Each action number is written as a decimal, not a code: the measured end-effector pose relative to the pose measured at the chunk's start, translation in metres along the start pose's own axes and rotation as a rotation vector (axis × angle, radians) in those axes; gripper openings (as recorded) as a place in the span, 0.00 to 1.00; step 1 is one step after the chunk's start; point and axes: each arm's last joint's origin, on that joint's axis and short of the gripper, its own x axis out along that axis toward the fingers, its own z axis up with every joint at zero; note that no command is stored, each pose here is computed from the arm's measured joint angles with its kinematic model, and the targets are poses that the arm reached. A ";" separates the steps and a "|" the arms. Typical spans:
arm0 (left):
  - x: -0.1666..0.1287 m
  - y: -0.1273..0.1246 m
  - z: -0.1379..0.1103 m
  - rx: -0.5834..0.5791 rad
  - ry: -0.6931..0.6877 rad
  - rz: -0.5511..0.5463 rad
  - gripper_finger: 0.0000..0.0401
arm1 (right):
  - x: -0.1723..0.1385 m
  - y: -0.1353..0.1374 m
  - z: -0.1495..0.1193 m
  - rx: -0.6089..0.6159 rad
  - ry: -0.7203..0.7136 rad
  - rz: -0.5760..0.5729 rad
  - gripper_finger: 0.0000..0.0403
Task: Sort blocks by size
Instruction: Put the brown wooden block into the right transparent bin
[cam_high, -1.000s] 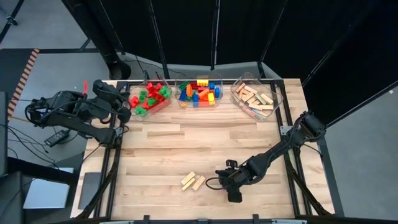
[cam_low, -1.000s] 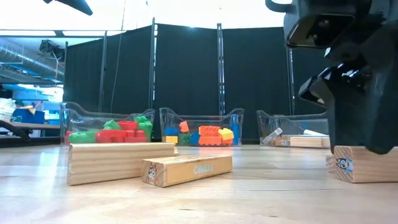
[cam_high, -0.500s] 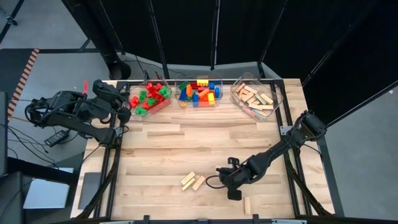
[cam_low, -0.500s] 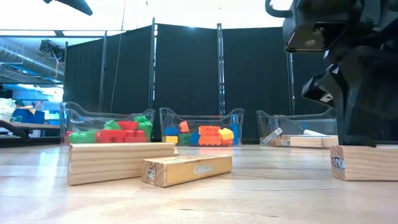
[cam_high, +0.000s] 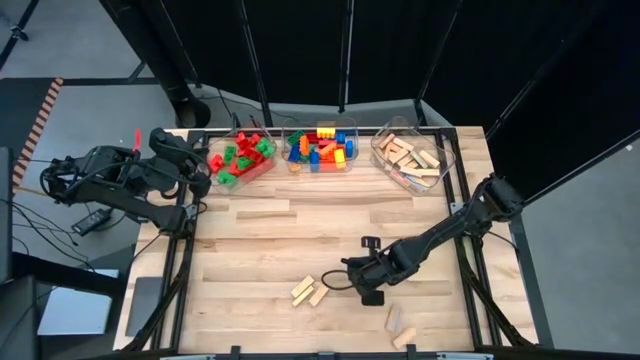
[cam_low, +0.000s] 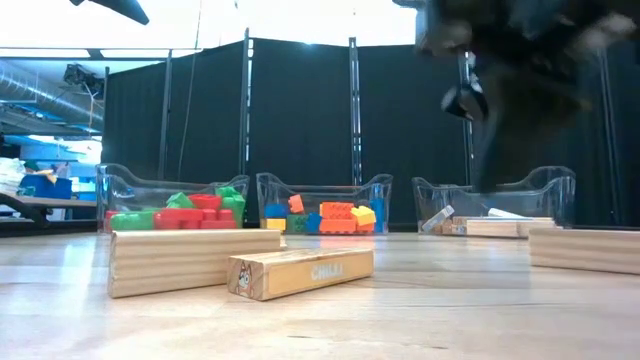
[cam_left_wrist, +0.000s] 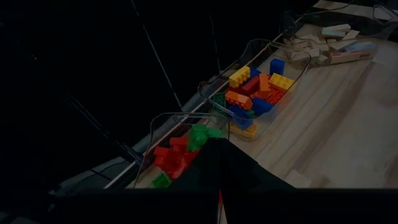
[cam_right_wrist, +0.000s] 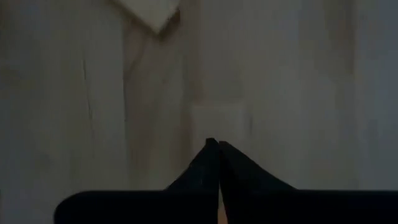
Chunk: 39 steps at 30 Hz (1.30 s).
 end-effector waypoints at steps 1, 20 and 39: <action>0.000 0.000 0.000 0.000 0.000 -0.001 0.01 | -0.003 -0.001 0.004 -0.003 -0.006 0.000 0.04; 0.000 0.000 0.000 0.000 0.000 0.000 0.01 | -0.063 0.085 -0.037 -0.353 0.239 0.402 0.50; 0.000 0.000 0.000 0.000 0.000 0.000 0.01 | -0.024 0.083 -0.071 -0.552 0.173 0.346 0.61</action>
